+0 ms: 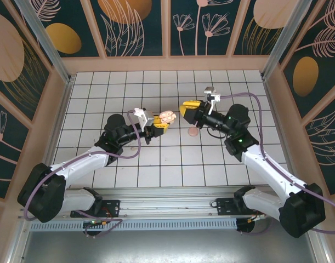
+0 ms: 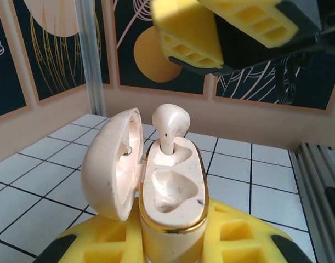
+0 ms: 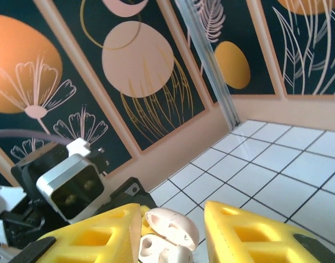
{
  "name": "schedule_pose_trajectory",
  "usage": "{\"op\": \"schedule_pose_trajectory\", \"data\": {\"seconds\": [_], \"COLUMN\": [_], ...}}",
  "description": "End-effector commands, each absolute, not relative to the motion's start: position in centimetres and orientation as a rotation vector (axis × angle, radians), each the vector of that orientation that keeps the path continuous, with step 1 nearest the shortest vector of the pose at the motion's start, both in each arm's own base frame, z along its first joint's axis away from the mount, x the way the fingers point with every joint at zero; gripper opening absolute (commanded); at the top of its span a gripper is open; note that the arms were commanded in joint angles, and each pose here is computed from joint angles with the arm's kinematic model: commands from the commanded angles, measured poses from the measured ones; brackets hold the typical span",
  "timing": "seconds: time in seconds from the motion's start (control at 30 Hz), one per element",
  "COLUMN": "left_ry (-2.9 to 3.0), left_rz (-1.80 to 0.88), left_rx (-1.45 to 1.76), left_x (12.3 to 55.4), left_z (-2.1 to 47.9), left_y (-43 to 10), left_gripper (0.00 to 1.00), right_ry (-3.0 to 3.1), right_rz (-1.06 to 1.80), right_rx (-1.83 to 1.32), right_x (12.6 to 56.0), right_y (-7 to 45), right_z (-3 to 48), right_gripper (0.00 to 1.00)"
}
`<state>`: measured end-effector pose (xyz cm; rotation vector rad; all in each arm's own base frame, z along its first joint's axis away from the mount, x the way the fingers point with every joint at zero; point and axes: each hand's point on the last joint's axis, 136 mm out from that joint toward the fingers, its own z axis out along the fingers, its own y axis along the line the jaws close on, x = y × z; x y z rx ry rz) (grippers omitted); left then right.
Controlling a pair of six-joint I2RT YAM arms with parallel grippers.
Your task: Insert the wireless bluetooth earbuds into the charging case
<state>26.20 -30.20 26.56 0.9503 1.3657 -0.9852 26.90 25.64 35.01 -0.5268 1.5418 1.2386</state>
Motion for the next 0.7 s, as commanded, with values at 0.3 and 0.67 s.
{"op": "schedule_pose_trajectory", "data": {"seconds": [0.3, 0.67], "left_ry": [1.294, 1.296], "left_rz": [-0.959, -0.955], "left_rx": [0.956, 0.953], "left_x": [26.0, 26.0], "left_z": [29.0, 29.0], "left_y": [-30.1, -30.1], "left_gripper": [0.15, 0.15], "right_ry": [1.948, 1.968], "right_rz": [1.432, 1.531], "right_rx": [-0.263, -0.308], "right_x": [28.2, 27.7], "right_y": [26.6, 27.8], "right_z": [32.7, 32.6], "right_gripper": [0.40, 0.32]}}
